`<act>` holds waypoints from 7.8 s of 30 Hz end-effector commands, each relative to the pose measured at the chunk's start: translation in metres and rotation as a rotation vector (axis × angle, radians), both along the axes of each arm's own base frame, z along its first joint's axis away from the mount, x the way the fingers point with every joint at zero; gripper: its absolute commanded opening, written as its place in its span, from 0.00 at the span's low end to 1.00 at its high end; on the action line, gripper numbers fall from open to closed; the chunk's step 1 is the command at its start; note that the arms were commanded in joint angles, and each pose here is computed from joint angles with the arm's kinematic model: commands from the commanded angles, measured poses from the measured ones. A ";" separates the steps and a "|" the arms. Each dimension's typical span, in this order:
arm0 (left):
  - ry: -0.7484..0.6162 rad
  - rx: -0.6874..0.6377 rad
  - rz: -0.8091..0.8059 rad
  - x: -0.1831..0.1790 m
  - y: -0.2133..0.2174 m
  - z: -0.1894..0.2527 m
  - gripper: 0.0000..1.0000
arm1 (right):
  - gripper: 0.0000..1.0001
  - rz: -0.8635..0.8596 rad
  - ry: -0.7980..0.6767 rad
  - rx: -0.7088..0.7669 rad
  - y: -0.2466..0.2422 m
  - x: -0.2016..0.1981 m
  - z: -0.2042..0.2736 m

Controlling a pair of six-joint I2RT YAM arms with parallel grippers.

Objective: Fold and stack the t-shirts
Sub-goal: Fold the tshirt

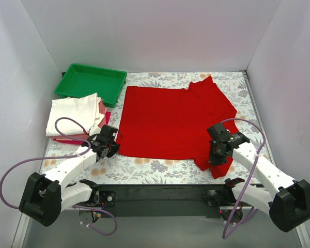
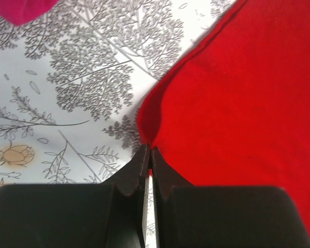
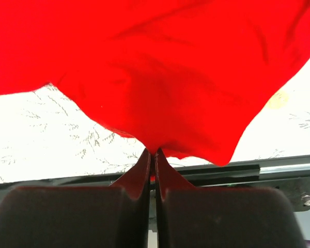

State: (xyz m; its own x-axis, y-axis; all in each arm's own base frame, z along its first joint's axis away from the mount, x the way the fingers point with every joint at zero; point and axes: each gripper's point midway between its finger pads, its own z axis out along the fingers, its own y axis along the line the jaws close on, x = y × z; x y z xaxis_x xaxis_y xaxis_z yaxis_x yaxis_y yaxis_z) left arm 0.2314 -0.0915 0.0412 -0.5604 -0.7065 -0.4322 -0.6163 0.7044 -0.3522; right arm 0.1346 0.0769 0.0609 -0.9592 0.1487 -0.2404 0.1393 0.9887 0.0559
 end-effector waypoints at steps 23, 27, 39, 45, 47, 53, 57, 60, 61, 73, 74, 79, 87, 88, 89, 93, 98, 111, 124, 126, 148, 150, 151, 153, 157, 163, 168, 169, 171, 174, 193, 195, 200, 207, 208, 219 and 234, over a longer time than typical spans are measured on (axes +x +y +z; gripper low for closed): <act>-0.182 0.023 0.031 0.114 -0.014 0.061 0.00 | 0.01 -0.057 -0.369 -0.149 -0.005 0.163 0.090; -0.168 0.028 0.048 0.128 -0.012 0.056 0.00 | 0.01 -0.074 -0.391 -0.149 -0.009 0.183 0.097; -0.200 0.021 0.041 0.162 -0.012 0.050 0.00 | 0.01 0.015 -0.405 -0.092 -0.009 0.229 0.089; -0.185 0.024 0.016 0.175 -0.018 0.039 0.00 | 0.01 0.001 -0.348 -0.070 -0.010 0.247 0.067; -0.175 0.029 0.031 0.177 -0.016 0.032 0.00 | 0.01 -0.007 -0.335 -0.073 -0.011 0.256 0.062; -0.175 0.037 0.046 0.186 -0.015 0.030 0.50 | 0.09 0.041 -0.309 -0.162 -0.019 0.301 0.038; -0.257 0.026 -0.008 0.186 -0.022 0.065 0.90 | 0.55 0.080 -0.379 -0.093 -0.007 0.303 0.064; -0.323 0.007 -0.106 0.177 -0.047 0.086 0.91 | 0.94 0.093 -0.427 -0.016 0.002 0.284 0.072; -0.335 -0.003 -0.137 0.176 -0.055 0.089 0.91 | 0.98 0.115 -0.450 0.040 0.011 0.274 0.080; -0.234 -0.066 -0.336 0.142 -0.106 0.039 0.94 | 0.98 0.203 -0.384 0.243 0.045 0.246 0.019; -0.219 -0.059 -0.339 0.139 -0.104 0.033 0.94 | 0.98 0.207 -0.386 0.234 0.044 0.250 0.017; -0.133 -0.001 -0.310 0.125 -0.089 0.001 0.95 | 0.98 0.205 -0.407 0.209 0.044 0.285 0.006; -0.052 0.097 -0.258 0.110 -0.064 -0.021 0.96 | 0.98 0.150 -0.436 0.162 0.037 0.332 -0.010; -0.050 0.096 -0.262 0.109 -0.064 -0.022 0.96 | 0.98 0.140 -0.462 0.151 0.035 0.341 -0.008; -0.046 0.094 -0.262 0.109 -0.065 -0.023 0.96 | 0.98 0.131 -0.505 0.143 0.033 0.354 -0.001; -0.040 0.084 -0.268 0.108 -0.066 -0.024 0.96 | 0.98 0.111 -0.640 0.143 0.030 0.409 0.016; -0.051 0.071 -0.279 0.109 -0.070 -0.019 0.97 | 0.98 0.184 -0.730 0.188 0.040 0.428 0.056; -0.096 0.051 -0.285 0.110 -0.072 -0.002 0.97 | 0.98 0.197 -0.621 0.233 0.036 0.338 0.055; -0.107 0.056 -0.288 0.113 -0.072 0.002 0.98 | 0.98 0.230 -0.444 0.442 0.086 0.313 0.006; -0.108 0.054 -0.289 0.113 -0.073 0.003 0.98 | 0.98 0.237 -0.492 0.442 0.095 0.330 0.019; -0.242 0.024 -0.314 0.135 -0.085 0.046 0.98 | 0.98 0.017 -0.324 0.115 0.000 0.259 -0.012; -0.238 0.042 -0.308 0.140 -0.084 0.041 0.98 | 0.98 0.008 -0.284 0.108 -0.005 0.250 -0.026; -0.213 0.056 -0.307 0.140 -0.083 0.033 0.98 | 0.98 0.000 -0.270 0.107 -0.008 0.247 -0.031; -0.183 0.070 -0.306 0.140 -0.081 0.025 0.98 | 0.98 -0.023 -0.255 0.090 -0.016 0.240 -0.036; -0.133 0.085 -0.296 0.133 -0.077 0.006 0.98 | 0.98 -0.114 -0.175 0.076 -0.035 0.201 -0.056; -0.079 0.061 -0.311 0.111 -0.074 -0.009 0.98 | 0.98 -0.211 -0.086 0.067 -0.051 0.136 -0.071; -0.044 0.002 -0.311 0.080 -0.073 -0.017 0.98 | 0.98 -0.260 -0.079 0.041 -0.060 0.091 -0.069; -0.058 -0.005 -0.306 0.076 -0.072 -0.012 0.98 | 0.98 -0.274 -0.076 0.040 -0.061 0.087 -0.068; -0.023 -0.013 -0.292 0.058 -0.067 -0.020 0.98 | 0.98 -0.288 -0.077 0.047 -0.060 0.074 -0.067; -0.008 -0.044 -0.278 0.034 -0.065 -0.021 0.98 | 0.98 -0.304 -0.082 0.082 -0.055 0.064 -0.065; -0.126 -0.084 -0.265 -0.006 -0.057 0.044 0.98 | 0.98 -0.292 -0.355 0.144 -0.052 0.076 0.007; -0.202 -0.076 -0.267 0.010 -0.061 0.067 0.98 | 0.98 -0.267 -0.407 0.136 -0.053 0.085 0.023; -0.278 0.070 -0.240 0.054 -0.057 0.093 0.98 | 0.98 -0.194 -0.508 0.121 -0.055 0.110 0.062; -0.212 0.220 -0.176 0.156 -0.056 0.088 0.98 | 0.98 -0.107 -0.539 0.160 -0.044 0.128 0.071; -0.208 0.227 -0.186 0.176 -0.063 0.083 0.97 | 0.98 -0.098 -0.544 0.167 -0.042 0.130 0.072; -0.077 0.401 -0.179 0.267 -0.059 0.026 0.72 | 0.98 -0.052 -0.532 0.168 -0.040 0.137 0.064; 0.098 0.467 -0.130 0.261 -0.042 -0.024 0.53 | 0.98 -0.036 -0.543 0.171 -0.039 0.136 0.061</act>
